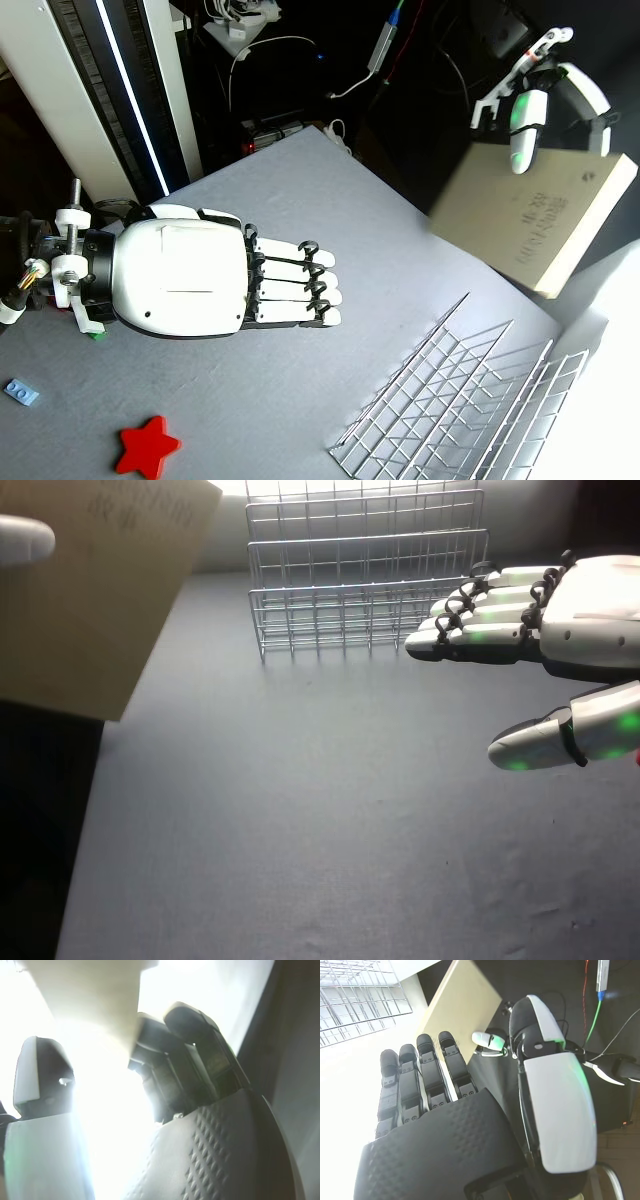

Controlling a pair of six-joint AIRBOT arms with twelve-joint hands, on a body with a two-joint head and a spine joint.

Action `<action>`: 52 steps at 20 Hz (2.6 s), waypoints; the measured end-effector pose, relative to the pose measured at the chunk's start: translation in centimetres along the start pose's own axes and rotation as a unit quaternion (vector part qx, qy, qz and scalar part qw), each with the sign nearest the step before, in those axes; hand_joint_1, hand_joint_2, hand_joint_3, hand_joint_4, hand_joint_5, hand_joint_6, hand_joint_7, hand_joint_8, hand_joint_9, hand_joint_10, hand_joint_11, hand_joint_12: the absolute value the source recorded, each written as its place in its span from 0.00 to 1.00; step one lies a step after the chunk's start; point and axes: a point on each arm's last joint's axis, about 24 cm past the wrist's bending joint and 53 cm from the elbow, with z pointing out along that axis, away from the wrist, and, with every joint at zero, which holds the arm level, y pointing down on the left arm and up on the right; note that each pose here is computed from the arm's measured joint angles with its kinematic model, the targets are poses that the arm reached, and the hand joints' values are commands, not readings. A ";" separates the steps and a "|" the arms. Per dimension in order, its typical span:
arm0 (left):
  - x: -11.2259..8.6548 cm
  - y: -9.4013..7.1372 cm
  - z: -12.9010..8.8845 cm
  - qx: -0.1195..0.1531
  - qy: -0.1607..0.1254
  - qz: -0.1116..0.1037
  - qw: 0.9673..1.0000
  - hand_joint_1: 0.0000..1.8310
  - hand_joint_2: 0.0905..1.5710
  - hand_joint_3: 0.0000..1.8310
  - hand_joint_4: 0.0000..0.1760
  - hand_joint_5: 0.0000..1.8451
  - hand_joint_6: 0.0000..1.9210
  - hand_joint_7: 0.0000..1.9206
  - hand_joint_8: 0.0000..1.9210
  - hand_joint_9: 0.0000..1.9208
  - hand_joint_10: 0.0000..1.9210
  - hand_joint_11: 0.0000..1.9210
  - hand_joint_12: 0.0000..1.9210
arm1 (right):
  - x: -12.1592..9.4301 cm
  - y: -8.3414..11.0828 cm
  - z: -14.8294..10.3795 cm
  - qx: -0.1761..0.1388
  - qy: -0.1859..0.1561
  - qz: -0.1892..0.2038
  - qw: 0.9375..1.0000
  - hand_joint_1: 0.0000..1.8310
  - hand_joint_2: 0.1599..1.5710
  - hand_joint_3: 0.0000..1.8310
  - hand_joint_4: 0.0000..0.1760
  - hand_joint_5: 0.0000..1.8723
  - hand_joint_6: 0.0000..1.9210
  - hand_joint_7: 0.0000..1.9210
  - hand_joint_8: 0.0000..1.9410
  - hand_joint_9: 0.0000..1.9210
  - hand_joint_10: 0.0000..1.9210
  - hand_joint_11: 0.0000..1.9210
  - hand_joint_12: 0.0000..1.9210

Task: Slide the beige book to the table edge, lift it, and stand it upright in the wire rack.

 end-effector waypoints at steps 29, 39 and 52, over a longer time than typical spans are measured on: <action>7.6 -11.5 3.1 0.267 0.050 -0.132 0.953 0.66 0.77 0.00 0.00 0.38 0.64 0.44 0.78 0.42 0.89 0.32 1.00 | 0.0 0.1 0.0 -0.003 0.000 -0.001 1.000 0.06 0.73 0.00 0.00 0.05 0.00 0.08 0.00 0.07 0.00 0.00 0.22; 10.4 -9.3 4.1 0.266 0.075 -0.184 0.943 0.66 0.77 0.00 0.00 0.38 0.63 0.44 0.78 0.41 0.90 0.34 1.00 | 0.0 0.3 0.0 -0.007 -0.001 -0.003 1.000 0.06 0.73 0.00 0.00 0.05 0.00 0.08 0.00 0.07 0.00 0.00 0.21; 14.4 -8.2 3.6 0.260 0.112 -0.197 0.939 0.66 0.76 0.00 0.00 0.41 0.60 0.45 0.77 0.41 0.90 0.32 1.00 | 0.0 0.4 0.0 -0.008 -0.001 -0.004 1.000 0.04 0.73 0.00 0.00 0.06 0.00 0.08 0.00 0.07 0.00 0.00 0.23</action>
